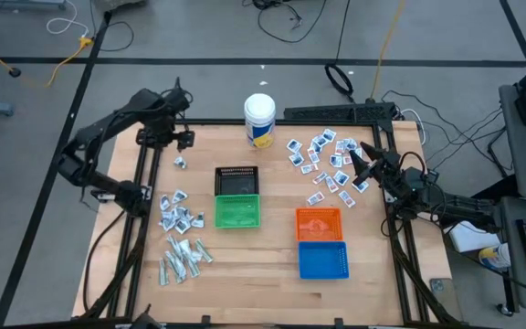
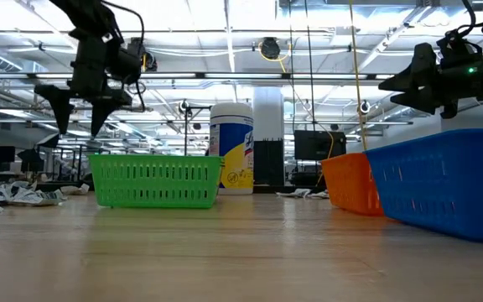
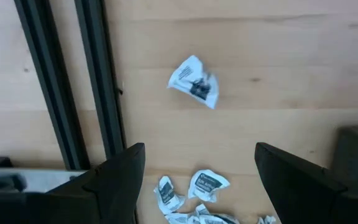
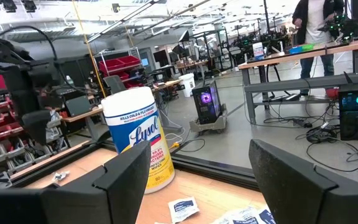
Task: Pick & Place First Aid Supplies
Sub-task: Put the black pad into the black bin
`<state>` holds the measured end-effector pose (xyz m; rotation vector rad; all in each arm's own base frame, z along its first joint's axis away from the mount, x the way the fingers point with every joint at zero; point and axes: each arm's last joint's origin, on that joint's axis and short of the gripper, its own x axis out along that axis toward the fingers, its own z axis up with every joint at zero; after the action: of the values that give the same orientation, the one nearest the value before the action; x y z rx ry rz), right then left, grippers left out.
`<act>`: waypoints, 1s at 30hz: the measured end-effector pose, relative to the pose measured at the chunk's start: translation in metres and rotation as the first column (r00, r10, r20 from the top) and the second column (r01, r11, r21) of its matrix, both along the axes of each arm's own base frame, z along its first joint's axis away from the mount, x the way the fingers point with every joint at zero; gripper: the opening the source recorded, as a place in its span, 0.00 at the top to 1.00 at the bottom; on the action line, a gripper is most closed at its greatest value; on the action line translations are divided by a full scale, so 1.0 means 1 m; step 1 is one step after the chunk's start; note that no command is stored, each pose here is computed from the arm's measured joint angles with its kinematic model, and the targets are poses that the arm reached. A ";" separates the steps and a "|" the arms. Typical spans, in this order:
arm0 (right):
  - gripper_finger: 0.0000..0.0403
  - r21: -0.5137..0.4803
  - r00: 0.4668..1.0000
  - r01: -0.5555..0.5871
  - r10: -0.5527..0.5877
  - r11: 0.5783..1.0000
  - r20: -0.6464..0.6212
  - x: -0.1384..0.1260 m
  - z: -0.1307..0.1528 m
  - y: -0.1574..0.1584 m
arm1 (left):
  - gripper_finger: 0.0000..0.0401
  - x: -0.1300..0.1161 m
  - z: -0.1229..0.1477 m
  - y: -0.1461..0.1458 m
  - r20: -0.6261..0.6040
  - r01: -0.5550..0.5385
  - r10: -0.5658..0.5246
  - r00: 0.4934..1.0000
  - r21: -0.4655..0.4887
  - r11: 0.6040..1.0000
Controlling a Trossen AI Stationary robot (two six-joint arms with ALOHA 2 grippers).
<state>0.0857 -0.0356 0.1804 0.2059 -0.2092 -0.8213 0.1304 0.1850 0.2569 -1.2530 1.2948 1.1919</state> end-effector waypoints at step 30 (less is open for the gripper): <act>0.34 0.000 1.000 0.000 0.000 1.000 0.000 0.000 0.000 0.000 | 0.24 0.033 -0.103 0.021 -0.259 -0.148 0.145 0.955 0.011 0.989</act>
<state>0.0857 -0.0356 0.1804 0.2059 -0.2093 -0.8212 0.1637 0.2065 0.1542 -1.2475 1.4145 1.4975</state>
